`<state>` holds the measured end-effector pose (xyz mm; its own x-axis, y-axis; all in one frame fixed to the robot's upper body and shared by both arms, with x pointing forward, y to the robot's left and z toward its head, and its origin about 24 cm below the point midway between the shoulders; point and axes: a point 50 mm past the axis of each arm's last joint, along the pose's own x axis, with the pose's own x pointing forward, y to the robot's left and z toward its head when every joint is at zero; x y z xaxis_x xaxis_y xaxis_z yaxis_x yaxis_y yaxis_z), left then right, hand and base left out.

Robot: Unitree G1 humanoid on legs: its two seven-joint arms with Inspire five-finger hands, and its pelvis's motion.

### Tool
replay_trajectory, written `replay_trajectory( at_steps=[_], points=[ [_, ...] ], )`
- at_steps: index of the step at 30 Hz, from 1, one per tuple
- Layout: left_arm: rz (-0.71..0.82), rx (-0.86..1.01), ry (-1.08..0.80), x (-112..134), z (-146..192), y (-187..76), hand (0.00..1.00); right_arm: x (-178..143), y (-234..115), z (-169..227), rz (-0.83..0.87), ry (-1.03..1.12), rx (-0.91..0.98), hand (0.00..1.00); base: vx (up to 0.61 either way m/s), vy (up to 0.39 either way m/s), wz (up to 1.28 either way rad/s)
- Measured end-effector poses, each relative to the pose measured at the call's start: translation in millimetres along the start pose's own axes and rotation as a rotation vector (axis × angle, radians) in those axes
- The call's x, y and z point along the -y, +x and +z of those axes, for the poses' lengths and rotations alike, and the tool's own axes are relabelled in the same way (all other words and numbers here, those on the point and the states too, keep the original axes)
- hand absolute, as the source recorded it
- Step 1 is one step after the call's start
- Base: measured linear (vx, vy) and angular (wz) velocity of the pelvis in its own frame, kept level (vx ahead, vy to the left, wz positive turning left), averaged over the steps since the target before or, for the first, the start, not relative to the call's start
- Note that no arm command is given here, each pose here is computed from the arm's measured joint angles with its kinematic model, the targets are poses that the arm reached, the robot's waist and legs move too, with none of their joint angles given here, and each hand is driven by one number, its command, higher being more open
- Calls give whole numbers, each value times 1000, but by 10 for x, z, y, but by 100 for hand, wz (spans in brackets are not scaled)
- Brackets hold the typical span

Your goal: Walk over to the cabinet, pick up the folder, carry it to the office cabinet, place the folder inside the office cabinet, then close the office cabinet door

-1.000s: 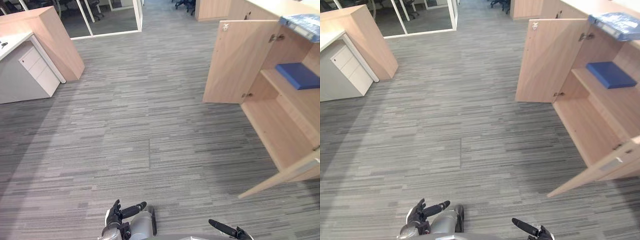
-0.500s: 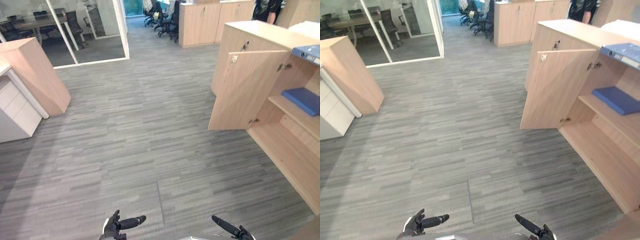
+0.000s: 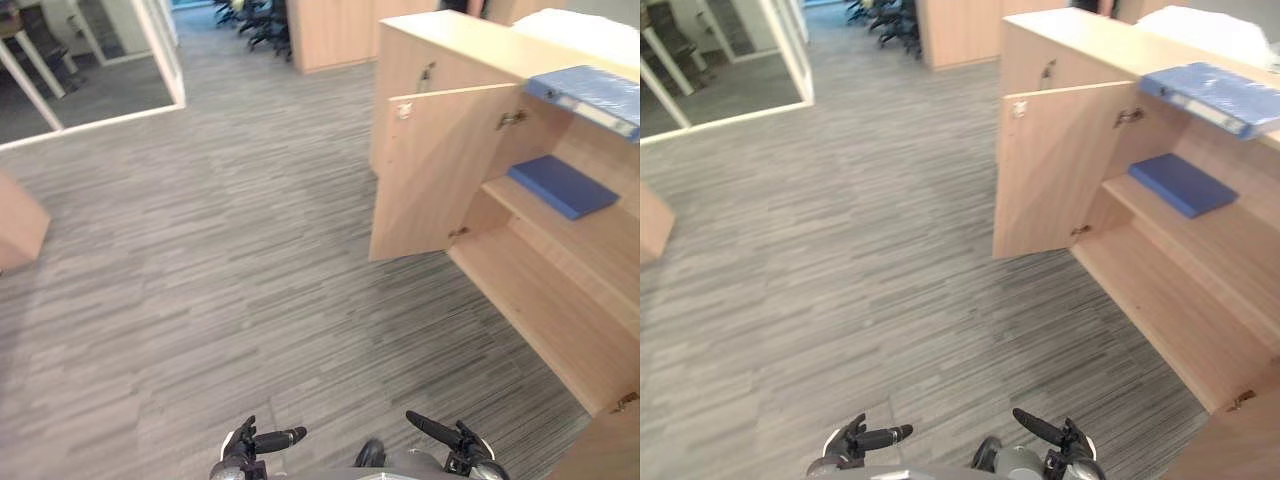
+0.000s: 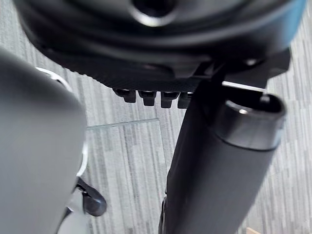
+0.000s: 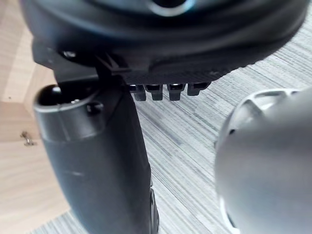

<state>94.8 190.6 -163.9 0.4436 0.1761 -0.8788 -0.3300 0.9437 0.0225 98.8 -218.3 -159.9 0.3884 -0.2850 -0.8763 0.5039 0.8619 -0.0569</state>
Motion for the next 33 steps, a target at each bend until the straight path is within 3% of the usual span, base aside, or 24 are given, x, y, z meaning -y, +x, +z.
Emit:
replay_trajectory(
  at_steps=[6, 15, 18, 26, 33],
  points=[
    [87, 29, -150, -232, 31, -20, 100, 76, -5, -117, -26, -12, -70, 100, 460, -62, -114],
    [105, 18, -161, -234, -46, -43, 100, 204, -45, -258, -51, -38, -102, 100, 454, 137, -92],
    [124, -26, -173, -291, -225, -100, 100, 300, -88, -385, -74, -35, -133, 100, 522, 295, -90],
    [87, -45, 46, -311, -253, -107, 100, 341, -78, -314, -95, 91, -100, 100, 365, 313, -93],
    [67, 8, 52, -221, -48, -40, 100, 250, -75, -293, -87, 193, -72, 100, 95, 4, -42]
  ],
)
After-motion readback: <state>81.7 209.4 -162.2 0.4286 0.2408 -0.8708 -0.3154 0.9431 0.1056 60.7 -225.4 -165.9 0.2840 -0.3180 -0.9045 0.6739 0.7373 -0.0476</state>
